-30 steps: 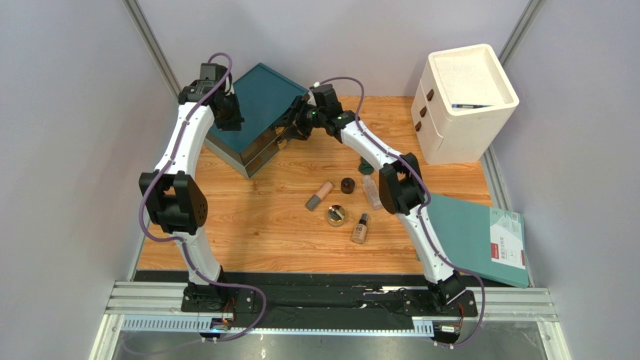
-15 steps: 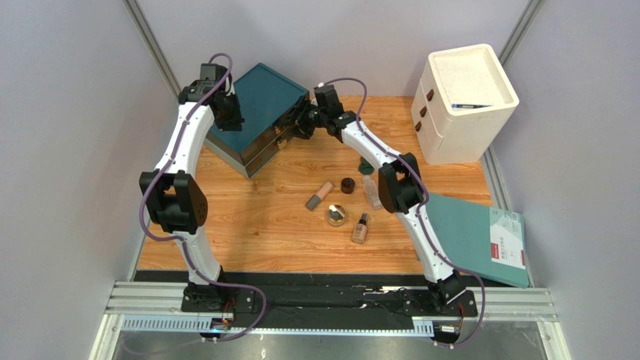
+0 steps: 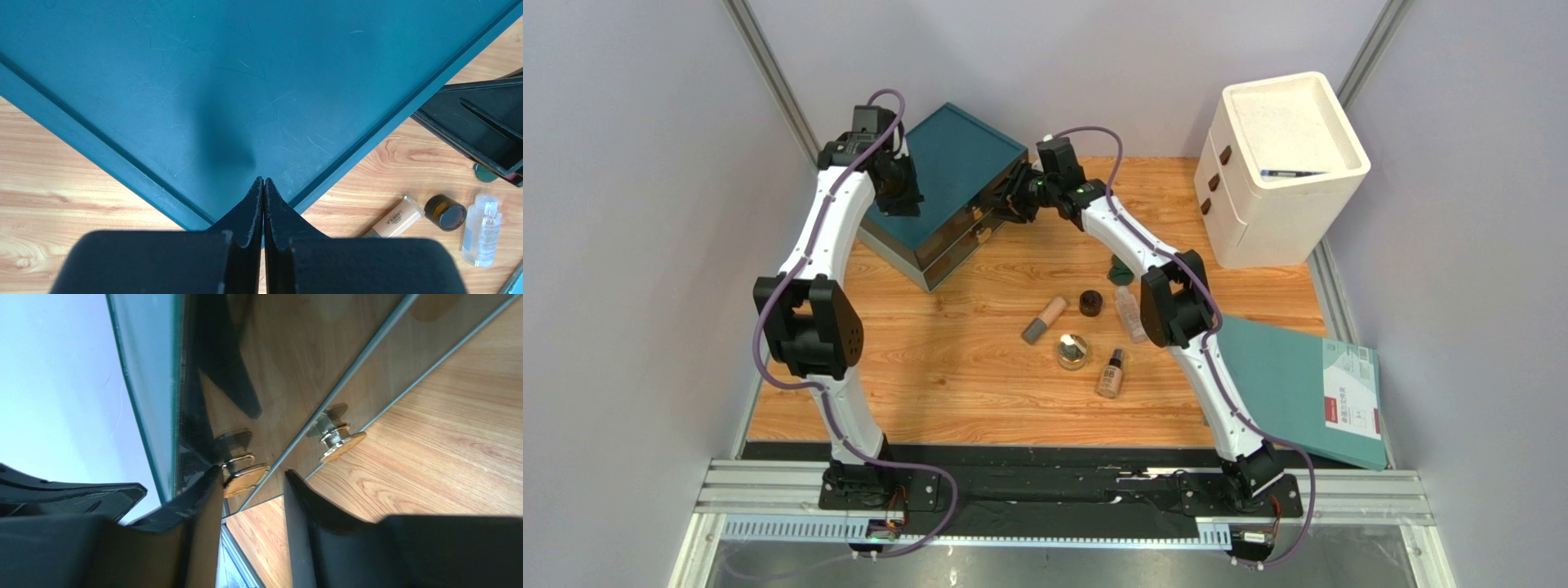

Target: Organize the makeup

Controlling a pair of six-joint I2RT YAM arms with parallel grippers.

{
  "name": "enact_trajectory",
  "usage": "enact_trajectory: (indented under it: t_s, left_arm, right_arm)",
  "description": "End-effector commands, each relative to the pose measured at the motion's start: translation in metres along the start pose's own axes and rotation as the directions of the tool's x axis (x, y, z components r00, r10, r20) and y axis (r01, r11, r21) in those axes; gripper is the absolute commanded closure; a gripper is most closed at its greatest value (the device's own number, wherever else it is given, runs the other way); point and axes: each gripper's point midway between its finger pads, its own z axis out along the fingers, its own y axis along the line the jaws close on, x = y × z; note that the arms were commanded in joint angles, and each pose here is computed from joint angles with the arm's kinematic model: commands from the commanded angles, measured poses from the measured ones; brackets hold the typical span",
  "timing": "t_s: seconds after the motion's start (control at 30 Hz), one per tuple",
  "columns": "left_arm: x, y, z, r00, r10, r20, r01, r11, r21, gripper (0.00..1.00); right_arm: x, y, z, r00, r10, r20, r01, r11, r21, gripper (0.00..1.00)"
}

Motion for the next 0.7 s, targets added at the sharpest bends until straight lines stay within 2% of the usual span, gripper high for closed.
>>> enact_trajectory:
  t_s: [0.0,0.37,0.67]
  left_arm:
    - [0.001,0.003,0.004,1.000,-0.002,-0.014,0.002,1.000,-0.003,1.00]
    - [0.009,0.011,0.019,0.997,-0.013,-0.074,0.009,0.999,-0.053,1.00]
    - [0.016,0.016,0.024,0.995,-0.024,-0.101,0.016,0.997,-0.079,1.00]
  right_arm:
    - [0.024,-0.045,0.010,0.997,0.024,-0.076,-0.014,0.992,0.126,0.69]
    - [0.030,-0.083,-0.032,0.991,-0.065,-0.119,0.103,0.933,0.346,0.84]
    - [0.040,-0.099,-0.084,0.967,-0.136,-0.215,0.224,0.856,0.466,0.84]
